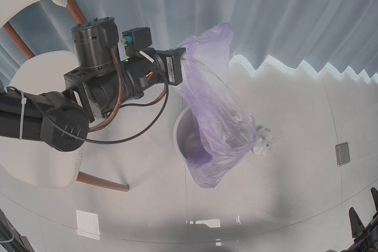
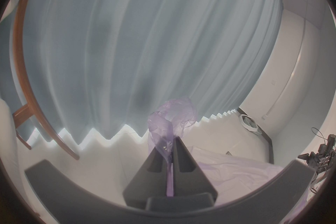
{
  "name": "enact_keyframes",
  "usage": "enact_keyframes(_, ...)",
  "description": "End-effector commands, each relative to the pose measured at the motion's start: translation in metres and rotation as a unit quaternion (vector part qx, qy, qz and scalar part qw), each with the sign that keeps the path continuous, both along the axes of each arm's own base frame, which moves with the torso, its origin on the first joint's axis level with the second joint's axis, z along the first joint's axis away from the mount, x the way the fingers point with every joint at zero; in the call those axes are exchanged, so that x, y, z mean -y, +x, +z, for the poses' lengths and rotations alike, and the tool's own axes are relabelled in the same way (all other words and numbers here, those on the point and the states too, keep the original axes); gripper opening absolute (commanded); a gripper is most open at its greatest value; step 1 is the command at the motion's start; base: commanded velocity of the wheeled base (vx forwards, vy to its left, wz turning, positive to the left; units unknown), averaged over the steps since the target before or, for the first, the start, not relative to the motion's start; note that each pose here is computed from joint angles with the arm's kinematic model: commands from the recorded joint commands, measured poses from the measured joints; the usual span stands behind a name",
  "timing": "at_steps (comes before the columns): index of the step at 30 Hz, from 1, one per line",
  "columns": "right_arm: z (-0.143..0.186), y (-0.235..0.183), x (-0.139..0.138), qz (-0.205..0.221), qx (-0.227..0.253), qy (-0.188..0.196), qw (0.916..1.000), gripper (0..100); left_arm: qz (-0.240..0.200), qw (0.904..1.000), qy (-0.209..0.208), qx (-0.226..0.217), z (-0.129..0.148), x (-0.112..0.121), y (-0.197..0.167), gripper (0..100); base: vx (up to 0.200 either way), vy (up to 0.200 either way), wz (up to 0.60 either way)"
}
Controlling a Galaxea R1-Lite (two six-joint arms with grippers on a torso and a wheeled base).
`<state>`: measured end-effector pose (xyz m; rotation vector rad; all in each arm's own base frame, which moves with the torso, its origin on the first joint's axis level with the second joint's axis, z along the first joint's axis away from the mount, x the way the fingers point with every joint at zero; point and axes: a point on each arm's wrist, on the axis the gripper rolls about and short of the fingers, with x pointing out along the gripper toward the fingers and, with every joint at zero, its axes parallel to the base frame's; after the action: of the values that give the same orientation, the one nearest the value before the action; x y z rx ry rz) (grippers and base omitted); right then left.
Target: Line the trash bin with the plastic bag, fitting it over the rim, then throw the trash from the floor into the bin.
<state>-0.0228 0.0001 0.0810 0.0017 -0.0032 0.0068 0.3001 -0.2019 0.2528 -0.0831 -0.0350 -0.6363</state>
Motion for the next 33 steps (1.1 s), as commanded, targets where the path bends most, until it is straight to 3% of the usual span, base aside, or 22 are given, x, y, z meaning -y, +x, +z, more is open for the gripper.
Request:
enact_keyframes(1, -0.005, 0.0, 0.0, 0.0, -0.002, -0.002, 1.0, 100, 0.017, 0.9998, -0.002, 0.0, 0.0, -0.003, 0.004, 0, 0.0, 0.0, 0.0)
enact_keyframes(12, -0.005, 0.0, 0.0, -0.003, 0.001, -0.004, 1.0, 100, 0.043, 0.9988, 0.013, -0.02, -0.018, -0.028, -0.015, 0, 0.0, 0.0, 0.0)
enact_keyframes(14, 0.04, -0.006, 0.0, 0.015, 0.052, 0.001, 0.9985, 100, 0.039, 0.9989, 0.014, -0.022, -0.027, -0.028, -0.02, 0, 0.0, 0.0, 0.0)
enact_keyframes(17, 0.092, 0.017, -0.001, 0.054, 0.01, 0.047, 0.9974, 100, 0.036, 0.9993, 0.008, -0.012, -0.029, -0.027, -0.02, 0, 0.0, 0.0, 0.0)
enact_keyframes(20, 0.099, 0.037, -0.004, 0.113, -0.052, 0.095, 0.9876, 100, 0.036, 0.9993, 0.006, -0.01, -0.029, -0.027, -0.02, 0, 0.0, 0.0, 0.0)
enact_keyframes(23, 0.094, 0.06, -0.009, 0.123, -0.122, 0.091, 0.9807, 100, 0.036, 0.9993, 0.005, -0.006, -0.026, -0.026, -0.019, 0, 0.0, 0.0, 0.0)
enact_keyframes(24, 0.094, 0.06, -0.009, 0.123, -0.122, 0.091, 0.9807, 100, 0.036, 0.9993, 0.005, -0.006, -0.026, -0.026, -0.019, 0, 0.0, 0.0, 0.0)
enact_keyframes(26, 0.079, 0.08, -0.015, 0.156, -0.202, 0.091, 0.9626, 100, 0.036, 0.9993, -0.002, 0.005, -0.016, -0.025, -0.019, 0, 0.0, 0.0, 0.0)
enact_keyframes(30, 0.059, 0.103, -0.023, 0.185, -0.299, 0.087, 0.9323, 100, 0.037, 0.9992, 0.011, 0.01, -0.014, -0.025, -0.019, 0, 0.0, 0.0, 0.0)
enact_keyframes(31, 0.053, 0.11, -0.028, 0.209, -0.332, 0.082, 0.9161, 100, 0.036, 0.999, 0.021, 0.014, -0.015, -0.024, -0.019, 0, 0.0, 0.0, 0.0)
enact_keyframes(33, 0.045, 0.119, -0.035, 0.231, -0.373, 0.078, 0.895, 100, 0.031, 0.9988, 0.032, 0.021, -0.016, -0.02, -0.019, 0, 0.0, 0.0, 0.0)
